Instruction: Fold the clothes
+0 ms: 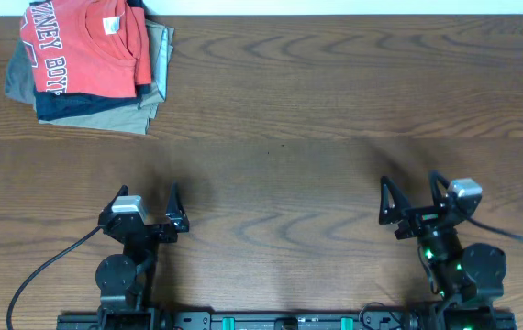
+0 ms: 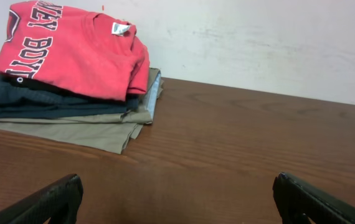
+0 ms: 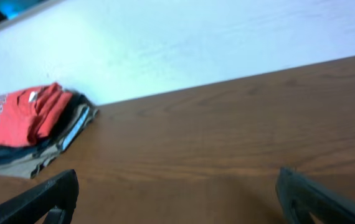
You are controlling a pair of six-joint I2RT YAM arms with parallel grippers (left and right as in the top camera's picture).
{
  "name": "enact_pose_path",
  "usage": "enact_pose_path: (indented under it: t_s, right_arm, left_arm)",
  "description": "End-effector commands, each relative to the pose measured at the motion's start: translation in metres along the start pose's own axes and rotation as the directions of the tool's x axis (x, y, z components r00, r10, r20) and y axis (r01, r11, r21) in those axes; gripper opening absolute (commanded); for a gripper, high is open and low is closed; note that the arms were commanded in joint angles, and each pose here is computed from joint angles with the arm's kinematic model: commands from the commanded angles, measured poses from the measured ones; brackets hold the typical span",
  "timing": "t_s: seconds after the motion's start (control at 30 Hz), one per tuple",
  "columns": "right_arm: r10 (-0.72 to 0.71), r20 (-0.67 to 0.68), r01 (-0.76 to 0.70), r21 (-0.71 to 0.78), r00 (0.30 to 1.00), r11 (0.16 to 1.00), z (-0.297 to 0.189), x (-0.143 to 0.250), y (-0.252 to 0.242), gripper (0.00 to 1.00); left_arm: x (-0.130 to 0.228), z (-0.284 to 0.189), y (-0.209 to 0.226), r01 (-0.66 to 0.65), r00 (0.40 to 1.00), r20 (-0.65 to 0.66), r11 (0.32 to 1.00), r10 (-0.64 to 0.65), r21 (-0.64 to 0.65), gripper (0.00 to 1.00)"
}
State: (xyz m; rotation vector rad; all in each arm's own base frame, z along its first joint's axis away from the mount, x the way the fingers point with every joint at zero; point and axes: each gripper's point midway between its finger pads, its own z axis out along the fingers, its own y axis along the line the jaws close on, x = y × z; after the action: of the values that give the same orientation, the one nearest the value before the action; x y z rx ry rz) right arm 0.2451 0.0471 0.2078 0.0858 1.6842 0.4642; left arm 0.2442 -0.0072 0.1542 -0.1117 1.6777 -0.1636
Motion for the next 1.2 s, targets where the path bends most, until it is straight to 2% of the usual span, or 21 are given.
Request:
enact_pose_path:
  t_s: [0.0,0.17,0.4,0.57,0.73,0.83,0.97,1.17]
  right_arm:
    - [0.029,0.043,-0.029,-0.004,0.999,1.000,-0.004,0.003,-0.005,0.99]
    - [0.017,0.095,-0.017,0.006,0.995,1.000,-0.005,0.007,-0.014,0.99]
    - [-0.097,0.182,0.102,-0.016,0.979,0.995,-0.005,0.007,-0.012,0.99]
    - [-0.111,0.156,0.111,0.008,0.981,0.994,-0.004,0.014,-0.018,0.99]
    - [-0.097,0.052,0.095,0.040,0.994,0.995,-0.001,0.039,-0.028,0.99]
    - [-0.106,0.055,0.103,0.049,0.993,0.993,-0.001,0.039,-0.030,0.99]
    - [-0.191,0.050,0.189,0.056,0.980,0.980,-0.001,0.038,-0.030,0.99]
    - [-0.191,0.050,0.188,0.055,0.980,0.981,-0.001,0.038,-0.030,0.99]
  left_arm:
    - [0.015,0.002,0.003,-0.004,0.999,-0.037,1.000,0.004,-0.009,0.98]
    - [0.015,0.002,0.003,-0.004,0.999,-0.037,1.000,0.004,-0.009,0.98]
    - [0.015,0.002,0.003,-0.004,0.999,-0.037,1.000,0.004,-0.009,0.98]
    - [0.015,0.002,0.003,-0.004,0.999,-0.037,1.000,0.004,-0.009,0.98]
    - [0.015,0.002,0.003,-0.004,0.999,-0.037,1.000,0.004,-0.009,0.98]
    - [0.015,0.002,0.003,-0.004,0.999,-0.037,1.000,0.004,-0.009,0.98]
    - [0.015,0.002,0.003,-0.004,0.999,-0.037,1.000,0.004,-0.009,0.98]
    - [0.015,0.002,0.003,-0.004,0.999,-0.037,1.000,0.004,-0.009,0.98]
